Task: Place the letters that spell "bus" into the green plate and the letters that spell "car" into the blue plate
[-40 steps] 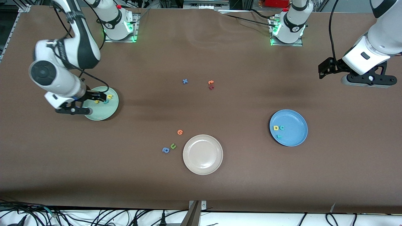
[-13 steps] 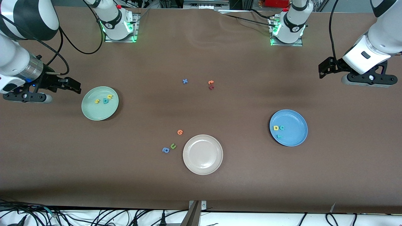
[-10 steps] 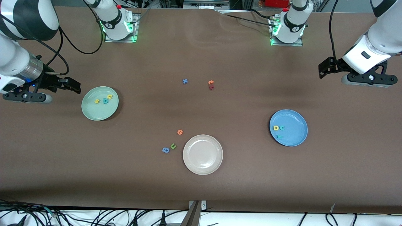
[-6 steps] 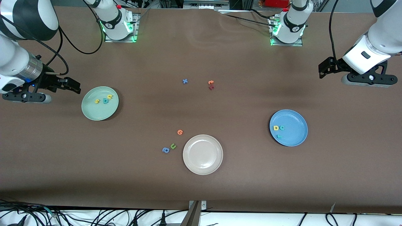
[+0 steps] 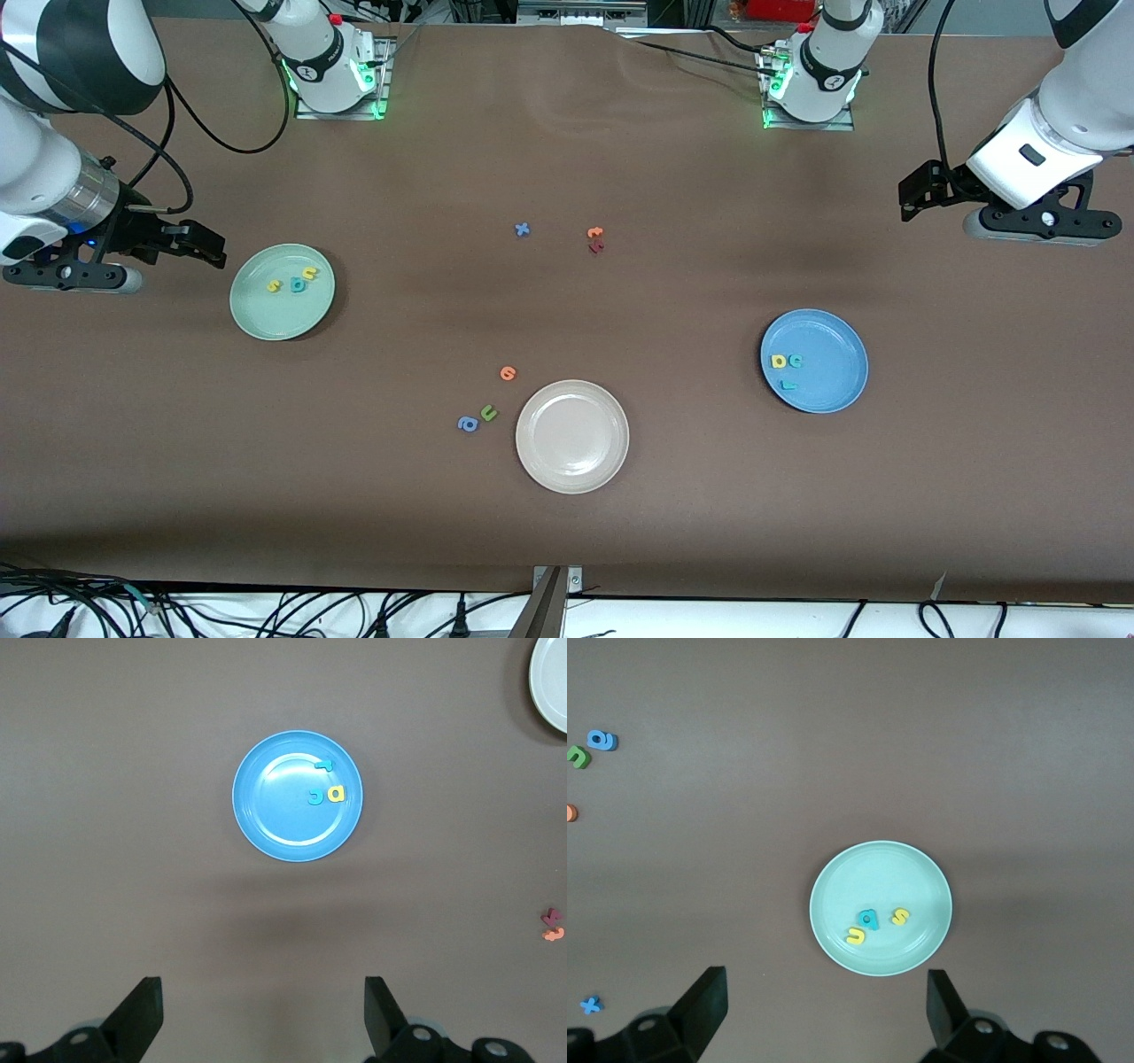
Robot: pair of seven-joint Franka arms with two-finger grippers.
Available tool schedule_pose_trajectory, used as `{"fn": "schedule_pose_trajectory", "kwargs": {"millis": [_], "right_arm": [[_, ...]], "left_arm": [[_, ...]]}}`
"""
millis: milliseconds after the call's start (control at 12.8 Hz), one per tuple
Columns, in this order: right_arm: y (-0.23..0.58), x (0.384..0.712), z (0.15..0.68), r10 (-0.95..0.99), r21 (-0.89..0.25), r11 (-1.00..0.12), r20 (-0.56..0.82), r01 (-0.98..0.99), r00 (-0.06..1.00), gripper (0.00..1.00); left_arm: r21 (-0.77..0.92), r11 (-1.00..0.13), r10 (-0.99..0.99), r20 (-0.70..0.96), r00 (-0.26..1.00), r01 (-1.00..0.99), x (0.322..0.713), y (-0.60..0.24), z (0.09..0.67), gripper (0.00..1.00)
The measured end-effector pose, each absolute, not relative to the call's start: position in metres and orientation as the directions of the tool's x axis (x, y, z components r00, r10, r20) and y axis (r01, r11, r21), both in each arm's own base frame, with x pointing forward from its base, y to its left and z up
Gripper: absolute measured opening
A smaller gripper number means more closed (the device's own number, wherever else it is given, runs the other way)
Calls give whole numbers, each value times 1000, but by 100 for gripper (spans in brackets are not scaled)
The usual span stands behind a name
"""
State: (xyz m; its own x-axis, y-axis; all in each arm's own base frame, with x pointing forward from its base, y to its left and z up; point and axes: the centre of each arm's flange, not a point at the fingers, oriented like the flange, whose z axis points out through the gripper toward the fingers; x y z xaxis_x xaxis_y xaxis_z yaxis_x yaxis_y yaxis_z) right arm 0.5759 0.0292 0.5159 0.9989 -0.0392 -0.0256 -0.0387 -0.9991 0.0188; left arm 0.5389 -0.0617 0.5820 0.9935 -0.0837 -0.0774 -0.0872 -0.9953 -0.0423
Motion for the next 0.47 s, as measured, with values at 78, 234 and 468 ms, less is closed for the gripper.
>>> {"fn": "schedule_pose_trajectory", "kwargs": {"millis": [78,234,468], "right_arm": [[29,576,517,-34,28,-999,-21,-33,999,100],[28,576,518,-31,35,-999,-17,-30,999,100],[29,576,518,-28,37,-999,-16,-27,999,100]], "left_arm": [[-42,-995,-84,-77,993,-87,539,-62,582,100],[-42,-995,-84,-77,993,-87,539,-62,582,100],[-42,-995,-84,-77,993,-87,539,-62,582,100]]}}
